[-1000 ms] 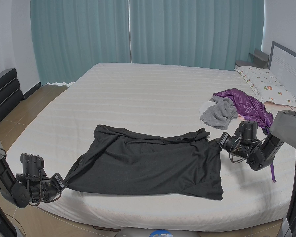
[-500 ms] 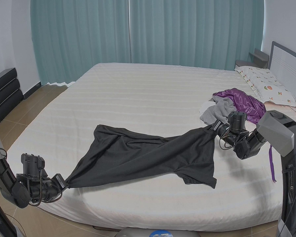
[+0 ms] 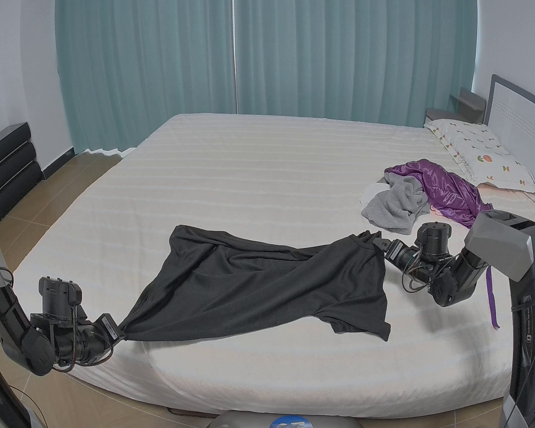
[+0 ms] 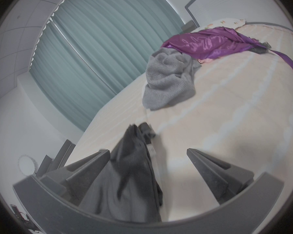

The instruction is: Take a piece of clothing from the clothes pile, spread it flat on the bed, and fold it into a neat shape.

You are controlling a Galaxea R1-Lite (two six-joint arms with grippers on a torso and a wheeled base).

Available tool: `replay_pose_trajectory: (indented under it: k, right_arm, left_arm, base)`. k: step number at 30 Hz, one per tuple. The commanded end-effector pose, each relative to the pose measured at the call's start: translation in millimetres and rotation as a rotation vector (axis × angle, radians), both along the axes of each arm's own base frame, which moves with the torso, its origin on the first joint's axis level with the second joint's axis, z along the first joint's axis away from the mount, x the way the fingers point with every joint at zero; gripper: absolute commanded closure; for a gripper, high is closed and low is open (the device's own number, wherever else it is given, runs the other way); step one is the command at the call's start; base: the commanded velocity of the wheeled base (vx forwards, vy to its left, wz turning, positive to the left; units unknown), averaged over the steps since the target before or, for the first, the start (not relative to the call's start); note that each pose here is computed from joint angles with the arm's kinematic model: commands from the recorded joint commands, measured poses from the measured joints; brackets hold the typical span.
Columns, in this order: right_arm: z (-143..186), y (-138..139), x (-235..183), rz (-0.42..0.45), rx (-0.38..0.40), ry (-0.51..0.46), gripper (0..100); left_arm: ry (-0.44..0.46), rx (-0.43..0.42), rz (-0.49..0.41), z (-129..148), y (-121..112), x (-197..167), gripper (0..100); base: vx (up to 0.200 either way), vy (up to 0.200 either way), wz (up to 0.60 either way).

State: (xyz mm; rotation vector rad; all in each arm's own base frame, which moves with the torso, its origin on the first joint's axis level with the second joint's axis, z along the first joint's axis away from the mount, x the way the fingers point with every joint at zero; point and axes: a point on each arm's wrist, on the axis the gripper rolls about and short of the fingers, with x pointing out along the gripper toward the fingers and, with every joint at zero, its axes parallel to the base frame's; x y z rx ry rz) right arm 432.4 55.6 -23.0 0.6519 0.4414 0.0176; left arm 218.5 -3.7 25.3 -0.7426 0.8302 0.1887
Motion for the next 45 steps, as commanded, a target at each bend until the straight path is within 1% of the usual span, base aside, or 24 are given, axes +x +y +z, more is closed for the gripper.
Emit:
replay_pose_trajectory:
  k: [1, 2, 4, 6, 7, 9, 10, 15, 18, 20, 23, 24, 27, 29, 36, 39, 45]
  right_arm:
    - [32, -7, -57, 0.096, 0.048, 0.043, 0]
    - [32, -7, -61, 0.101, 0.049, 0.048, 0]
    - [27, -5, -89, 0.151, 0.062, 0.114, 0]
    - [22, -5, -107, 0.189, 0.074, 0.167, 0]
    - [22, -4, -110, 0.195, 0.076, 0.175, 0]
    - [16, -1, -129, 0.244, 0.094, 0.239, 0]
    - [15, 0, -134, 0.260, 0.099, 0.255, 0]
    - [4, 11, -143, 0.298, 0.097, 0.310, 0]
    - [3, 14, -142, 0.301, 0.106, 0.315, 0]
    - [2, 22, -140, 0.312, 0.123, 0.323, 0]
    - [-3, 28, -139, 0.324, 0.119, 0.338, 0]
    - [-6, 29, -139, 0.321, 0.115, 0.344, 100]
    - [-5, 29, -139, 0.319, 0.113, 0.343, 100]
    - [2, 24, -145, 0.307, 0.116, 0.338, 100]
    - [33, 3, -175, 0.302, 0.144, 0.314, 100]
    - [40, -1, -188, 0.308, 0.152, 0.314, 100]
    - [51, -6, -215, 0.316, 0.152, 0.317, 100]
  left_arm:
    - [-0.004, 0.000, 0.000, 1, 0, 0, 100]
    - [-0.002, 0.000, 0.000, 1, 0, 0, 100]
    - [-0.005, 0.000, 0.000, 1, 0, 0, 100]
    - [-0.005, 0.000, 0.000, 1, 0, -1, 100]
    - [-0.007, 0.000, 0.000, 1, 0, 0, 100]
    - [-0.007, 0.000, 0.000, 2, 0, -1, 100]
    - [-0.007, 0.000, 0.000, 2, 0, -1, 100]
    - [-0.008, 0.000, 0.000, 2, 0, -1, 100]
    - [-0.005, 0.000, 0.000, 1, 0, -1, 100]
    - [-0.007, 0.000, 0.000, 2, 0, -1, 100]
    - [-0.005, 0.000, 0.000, 1, 0, -1, 100]
    - [-0.004, 0.000, 0.000, 1, 0, -1, 100]
    - [-0.004, 0.000, 0.000, 1, 0, -1, 100]
    - [-0.005, 0.001, 0.001, 2, 0, -1, 100]
    - [-0.018, 0.014, 0.000, 4, 3, -1, 100]
    - [-0.026, 0.037, -0.014, 6, 4, -3, 100]
    - [-0.063, 0.059, -0.001, 14, 10, -5, 100]
  base:
    - [0.000, 0.000, 0.00]
    - [0.000, 0.000, 0.00]
    - [0.000, 0.000, 0.00]
    - [0.000, 0.000, 0.00]
    - [0.000, 0.000, 0.00]
    - [0.000, 0.000, 0.00]
    - [0.000, 0.000, 0.00]
    - [0.000, 0.000, 0.00]
    - [0.000, 0.000, 0.00]
    - [0.000, 0.000, 0.00]
    - [0.000, 0.000, 0.00]
    - [0.000, 0.000, 0.00]
    - [0.000, 0.000, 0.00]
    - [0.000, 0.000, 0.00]
    - [0.000, 0.000, 0.00]
    - [0.000, 0.000, 0.00]
    - [0.000, 0.000, 0.00]
